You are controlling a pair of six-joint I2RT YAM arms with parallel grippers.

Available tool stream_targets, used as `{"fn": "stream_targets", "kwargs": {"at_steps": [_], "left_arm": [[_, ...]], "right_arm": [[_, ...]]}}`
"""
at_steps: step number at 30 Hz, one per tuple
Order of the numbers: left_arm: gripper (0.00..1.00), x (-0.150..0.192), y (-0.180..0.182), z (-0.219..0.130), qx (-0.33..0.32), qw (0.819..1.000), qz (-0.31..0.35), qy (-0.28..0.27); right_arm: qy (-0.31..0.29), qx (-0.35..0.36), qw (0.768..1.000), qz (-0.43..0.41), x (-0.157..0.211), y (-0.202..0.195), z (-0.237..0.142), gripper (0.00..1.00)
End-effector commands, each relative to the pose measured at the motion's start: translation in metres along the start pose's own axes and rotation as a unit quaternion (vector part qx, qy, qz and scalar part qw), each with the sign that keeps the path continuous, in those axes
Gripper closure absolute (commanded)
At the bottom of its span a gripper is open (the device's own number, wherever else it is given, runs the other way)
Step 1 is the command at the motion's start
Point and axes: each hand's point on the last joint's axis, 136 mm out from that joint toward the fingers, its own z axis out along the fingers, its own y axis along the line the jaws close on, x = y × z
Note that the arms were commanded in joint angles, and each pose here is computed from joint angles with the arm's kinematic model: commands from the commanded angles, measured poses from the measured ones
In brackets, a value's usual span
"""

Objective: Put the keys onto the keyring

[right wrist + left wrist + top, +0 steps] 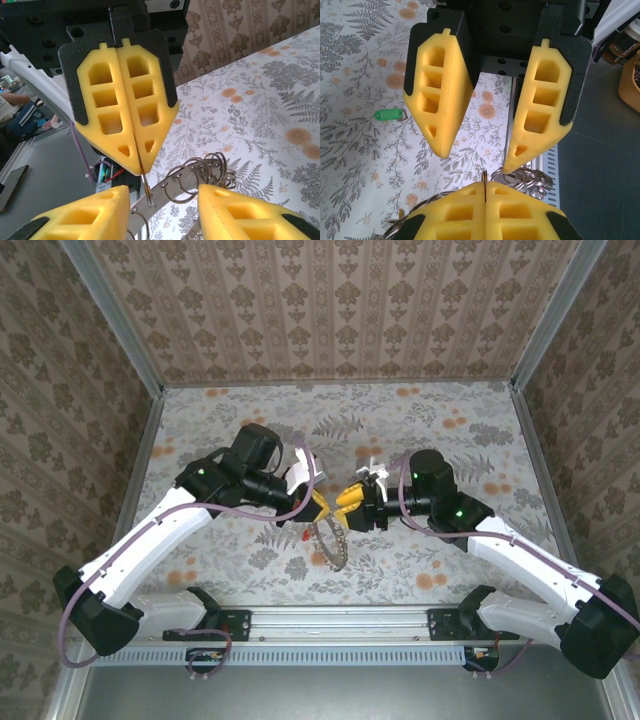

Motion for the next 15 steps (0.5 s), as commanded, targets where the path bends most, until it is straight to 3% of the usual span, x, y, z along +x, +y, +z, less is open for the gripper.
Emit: {"fn": "stream_targets", "kwargs": {"at_steps": [1,7,15], "left_arm": [[1.00,-0.014,-0.011,-0.005,0.016,0.999,0.033,-0.021],[1.00,-0.016,-0.013,-0.004,0.024,0.999,0.035,-0.030],[1.00,-0.013,-0.012,-0.001,0.024,0.999,0.032,-0.028]], "right_arm": [[-0.003,-0.033,0.999,-0.012,0.000,0.011,0.004,0.61],[0.021,-0.048,0.999,-0.014,0.007,0.016,0.016,0.71],[-0.001,-0.050,0.999,-0.023,-0.001,0.019,0.014,0.99]]}}
